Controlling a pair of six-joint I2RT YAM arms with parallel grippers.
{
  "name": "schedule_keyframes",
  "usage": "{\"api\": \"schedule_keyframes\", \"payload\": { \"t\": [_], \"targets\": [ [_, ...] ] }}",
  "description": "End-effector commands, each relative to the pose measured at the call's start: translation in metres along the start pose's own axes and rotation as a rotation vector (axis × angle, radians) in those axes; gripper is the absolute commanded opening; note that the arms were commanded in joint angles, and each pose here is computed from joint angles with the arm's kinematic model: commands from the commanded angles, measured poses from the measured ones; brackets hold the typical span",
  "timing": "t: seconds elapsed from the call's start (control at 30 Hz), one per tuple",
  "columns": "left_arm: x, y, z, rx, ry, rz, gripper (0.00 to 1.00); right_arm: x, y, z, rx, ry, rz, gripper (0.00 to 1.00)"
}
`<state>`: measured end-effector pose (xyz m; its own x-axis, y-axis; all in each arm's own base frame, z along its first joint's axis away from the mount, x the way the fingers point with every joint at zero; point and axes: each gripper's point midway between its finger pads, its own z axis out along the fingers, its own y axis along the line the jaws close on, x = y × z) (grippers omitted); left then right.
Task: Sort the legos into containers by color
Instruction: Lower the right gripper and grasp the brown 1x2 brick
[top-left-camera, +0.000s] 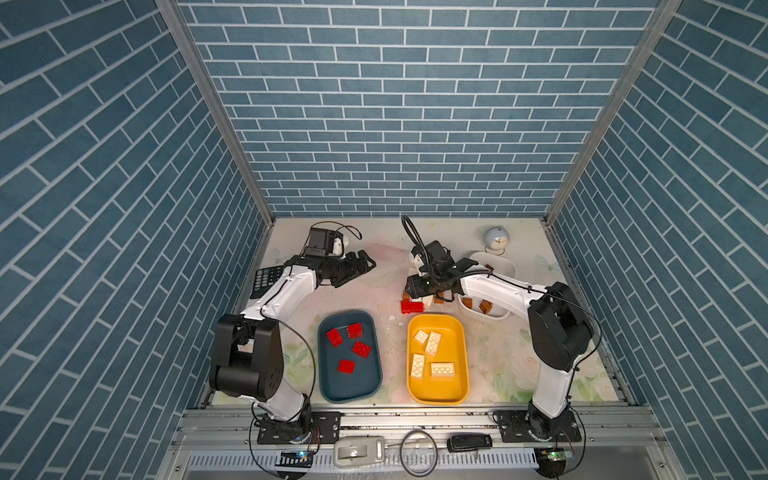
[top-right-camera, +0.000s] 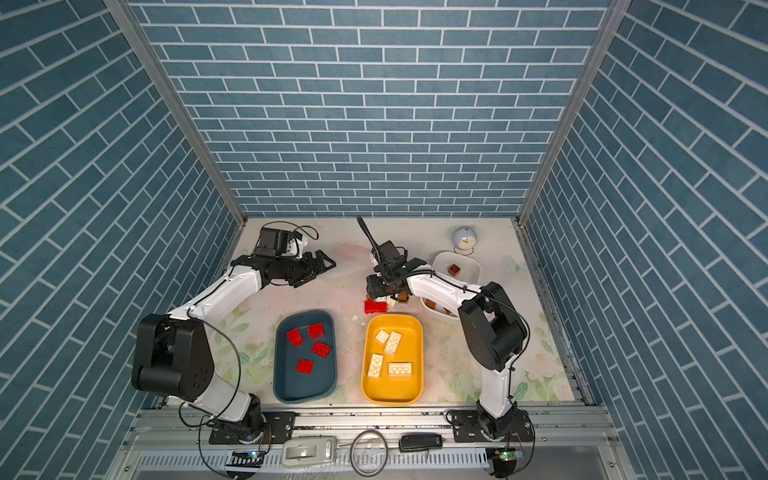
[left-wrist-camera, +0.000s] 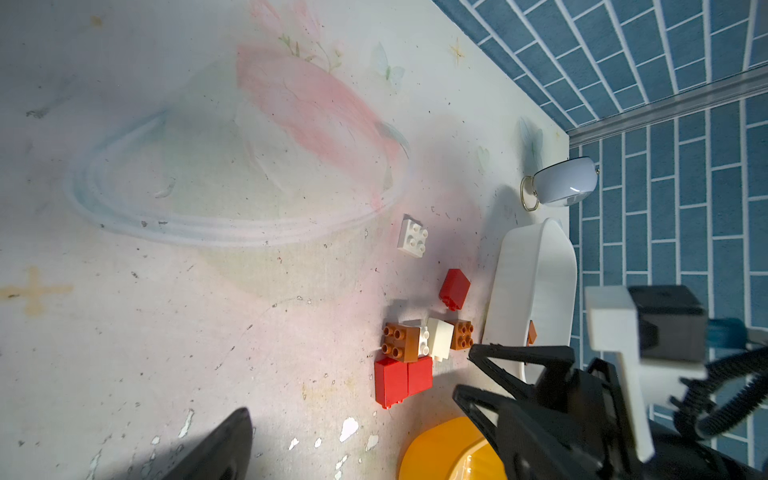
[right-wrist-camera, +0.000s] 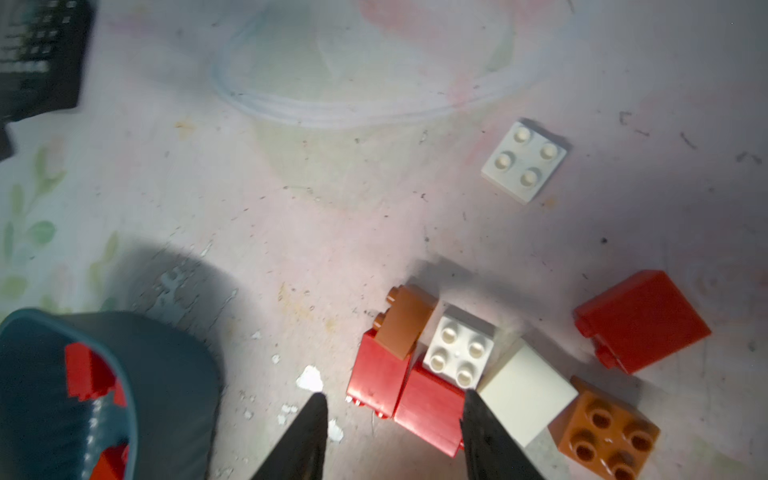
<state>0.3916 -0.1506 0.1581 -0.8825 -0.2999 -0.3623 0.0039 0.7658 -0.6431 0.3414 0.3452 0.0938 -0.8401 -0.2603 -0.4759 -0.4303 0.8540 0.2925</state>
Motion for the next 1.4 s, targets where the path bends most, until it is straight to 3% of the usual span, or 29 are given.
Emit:
{"api": "schedule_keyframes", "payload": {
  "t": [0.0, 0.53, 0.9, 1.03, 1.2, 1.37],
  "targets": [
    [-0.001, -0.002, -0.003, 0.009, 0.004, 0.004, 0.94, -0.002, -0.011, 0.015, 0.1, 0.008, 0.112, 0.53],
    [0.002, 0.001, 0.0, 0.008, 0.017, 0.002, 0.94, 0.006, -0.003, 0.06, 0.171, 0.087, 0.046, 0.45],
    [0.007, 0.003, 0.0, 0.009, 0.023, -0.004, 0.94, 0.013, -0.013, 0.076, 0.279, 0.118, -0.068, 0.3],
    [0.007, 0.002, 0.0, 0.009, 0.024, 0.0, 0.94, 0.014, -0.015, 0.078, 0.29, 0.123, -0.093, 0.19],
    [0.006, 0.001, 0.0, 0.017, 0.024, -0.004, 0.94, 0.006, -0.011, 0.062, 0.271, 0.103, -0.111, 0.15],
    [0.005, -0.007, -0.001, 0.05, 0.022, -0.012, 0.94, -0.021, -0.011, 0.001, 0.231, 0.0, -0.094, 0.14]
  ]
}}
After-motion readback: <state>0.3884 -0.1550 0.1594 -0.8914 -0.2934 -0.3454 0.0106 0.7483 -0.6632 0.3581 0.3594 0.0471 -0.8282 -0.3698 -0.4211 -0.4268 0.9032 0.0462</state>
